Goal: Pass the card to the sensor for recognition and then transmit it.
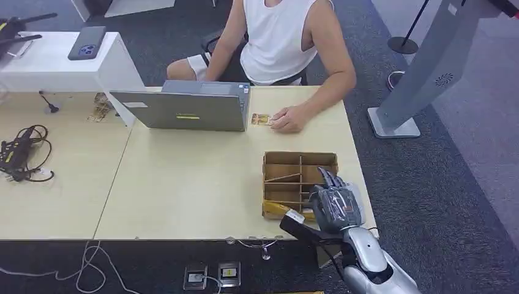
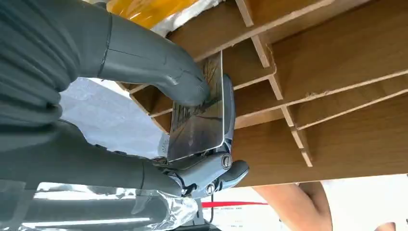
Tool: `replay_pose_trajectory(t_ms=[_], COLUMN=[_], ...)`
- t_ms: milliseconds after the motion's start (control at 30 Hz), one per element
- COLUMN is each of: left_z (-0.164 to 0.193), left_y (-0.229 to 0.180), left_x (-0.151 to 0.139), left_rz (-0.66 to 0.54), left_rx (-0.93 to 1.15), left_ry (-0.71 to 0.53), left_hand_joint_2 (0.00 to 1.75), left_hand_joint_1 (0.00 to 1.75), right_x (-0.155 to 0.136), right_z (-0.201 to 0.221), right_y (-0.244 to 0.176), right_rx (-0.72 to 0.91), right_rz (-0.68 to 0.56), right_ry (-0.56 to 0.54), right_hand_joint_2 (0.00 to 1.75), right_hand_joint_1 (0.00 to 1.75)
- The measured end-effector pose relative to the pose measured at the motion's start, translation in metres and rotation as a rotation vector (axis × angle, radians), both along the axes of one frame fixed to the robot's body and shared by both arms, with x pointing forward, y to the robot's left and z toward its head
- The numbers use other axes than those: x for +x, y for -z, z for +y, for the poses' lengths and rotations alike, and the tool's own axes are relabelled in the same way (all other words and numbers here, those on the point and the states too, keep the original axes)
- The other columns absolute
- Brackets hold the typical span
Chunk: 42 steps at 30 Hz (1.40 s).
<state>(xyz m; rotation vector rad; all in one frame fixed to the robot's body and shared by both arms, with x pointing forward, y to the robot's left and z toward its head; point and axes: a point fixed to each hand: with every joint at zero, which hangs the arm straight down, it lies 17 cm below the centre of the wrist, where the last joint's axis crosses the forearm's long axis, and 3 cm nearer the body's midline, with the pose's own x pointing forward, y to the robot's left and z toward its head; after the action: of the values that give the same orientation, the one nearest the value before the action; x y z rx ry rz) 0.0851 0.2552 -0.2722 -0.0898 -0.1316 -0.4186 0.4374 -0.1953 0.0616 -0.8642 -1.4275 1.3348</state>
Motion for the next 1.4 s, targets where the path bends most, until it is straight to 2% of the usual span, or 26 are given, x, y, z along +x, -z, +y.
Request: replay_pose_trajectory(t_ms=[367, 533, 667, 833, 933, 1167, 1400], left_z=[0.0, 0.0, -0.001, -0.001, -0.002, -0.003, -0.002], left_y=[0.0, 0.0, 0.0, 0.0, 0.0, -0.001, -0.001], left_x=[0.001, 0.001, 0.002, 0.003, 0.003, 0.004, 0.007], left_rz=[-0.004, -0.008, -0.016, -0.024, -0.026, -0.033, -0.039], left_rx=[-0.001, -0.001, -0.003, -0.005, -0.006, -0.009, -0.004], left_ry=[0.001, 0.013, 0.018, 0.025, 0.028, 0.034, 0.057], left_hand_joint_2=[1.75, 1.75, 1.75, 1.75, 1.75, 1.75, 1.75], left_hand_joint_1=[0.0, 0.0, 0.0, 0.0, 0.0, 0.0, 0.0], right_x=[0.003, 0.011, 0.03, 0.061, 0.067, 0.067, 0.09], right_z=[-0.003, -0.007, -0.013, -0.022, -0.025, -0.027, -0.02], right_y=[-0.007, -0.027, -0.071, -0.165, -0.199, -0.225, -0.261], right_rx=[0.043, 0.045, 0.059, 0.101, 0.12, 0.136, 0.071], right_rz=[-0.031, -0.117, -0.221, -0.392, -0.45, -0.493, -0.475], right_ry=[0.021, 0.034, 0.058, 0.075, 0.078, 0.074, 0.035], right_hand_joint_2=[1.75, 1.75, 1.75, 1.75, 1.75, 1.75, 1.75], right_hand_joint_1=[1.75, 1.75, 1.75, 1.75, 1.75, 1.75, 1.75])
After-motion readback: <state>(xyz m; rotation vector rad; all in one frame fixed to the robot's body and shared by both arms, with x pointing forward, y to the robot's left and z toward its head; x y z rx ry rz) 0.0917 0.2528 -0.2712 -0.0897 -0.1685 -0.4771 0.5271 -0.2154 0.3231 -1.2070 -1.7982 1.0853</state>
